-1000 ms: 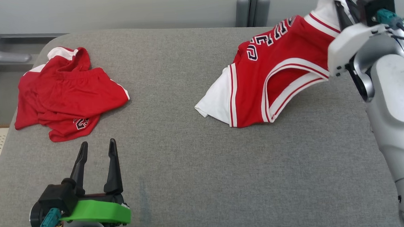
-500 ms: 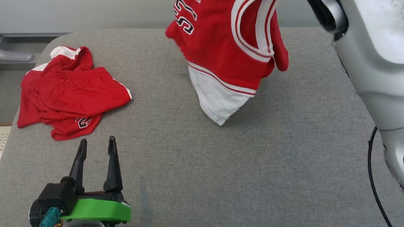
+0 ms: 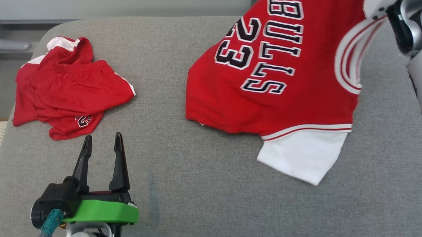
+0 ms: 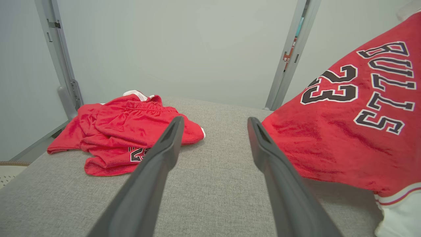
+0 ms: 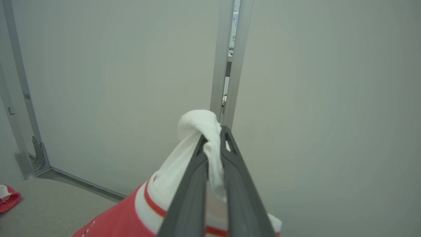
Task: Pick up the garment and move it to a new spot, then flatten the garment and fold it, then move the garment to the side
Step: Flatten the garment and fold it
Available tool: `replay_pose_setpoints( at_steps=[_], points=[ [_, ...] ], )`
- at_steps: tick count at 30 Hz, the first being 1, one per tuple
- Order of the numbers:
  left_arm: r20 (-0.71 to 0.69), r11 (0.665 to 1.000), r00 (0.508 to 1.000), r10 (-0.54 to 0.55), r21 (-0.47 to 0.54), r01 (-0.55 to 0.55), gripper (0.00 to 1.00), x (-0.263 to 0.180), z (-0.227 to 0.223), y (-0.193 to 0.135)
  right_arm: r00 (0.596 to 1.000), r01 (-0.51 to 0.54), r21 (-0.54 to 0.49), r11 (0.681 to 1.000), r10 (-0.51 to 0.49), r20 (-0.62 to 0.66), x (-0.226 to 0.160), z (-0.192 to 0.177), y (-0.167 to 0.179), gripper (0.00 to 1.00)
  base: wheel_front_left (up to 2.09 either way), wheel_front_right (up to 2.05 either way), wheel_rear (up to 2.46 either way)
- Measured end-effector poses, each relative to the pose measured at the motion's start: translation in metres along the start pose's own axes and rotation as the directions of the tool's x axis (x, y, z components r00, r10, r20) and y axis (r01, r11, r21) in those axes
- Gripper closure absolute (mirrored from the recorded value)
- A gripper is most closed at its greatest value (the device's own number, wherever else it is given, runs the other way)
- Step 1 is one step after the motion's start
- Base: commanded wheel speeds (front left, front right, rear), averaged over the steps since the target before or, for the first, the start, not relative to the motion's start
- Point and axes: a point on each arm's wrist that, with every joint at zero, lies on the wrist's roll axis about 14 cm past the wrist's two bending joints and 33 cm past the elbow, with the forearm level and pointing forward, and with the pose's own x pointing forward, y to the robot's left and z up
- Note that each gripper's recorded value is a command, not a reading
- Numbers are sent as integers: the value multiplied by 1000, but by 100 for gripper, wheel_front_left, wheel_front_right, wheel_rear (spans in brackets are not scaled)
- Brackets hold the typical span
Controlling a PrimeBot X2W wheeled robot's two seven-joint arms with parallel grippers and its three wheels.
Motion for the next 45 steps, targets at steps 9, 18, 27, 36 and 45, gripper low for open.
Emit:
replay_pose_setpoints(
  at_steps=[9,18,27,36,45],
  points=[
    [-26,1000,1000,4,5,-4,0,13,-11,3,963,135,-25,991,-137,-232,-22,-105,-45,0,0,0,0],
    [-18,1000,1000,1,9,-1,0,9,-7,3,931,45,-24,999,-51,-362,-50,-145,1,0,0,0,0],
    [-4,1000,1000,-23,0,23,0,-1,-2,-7,807,79,16,997,-54,-589,-138,-198,14,0,0,0,0],
    [-8,999,999,-45,-4,45,0,3,-4,-13,686,186,89,979,-64,-725,-193,-237,23,0,0,0,0],
    [-19,999,999,-32,2,32,0,6,-8,-7,657,192,96,977,-55,-752,-198,-244,34,100,0,0,0]
  ],
)
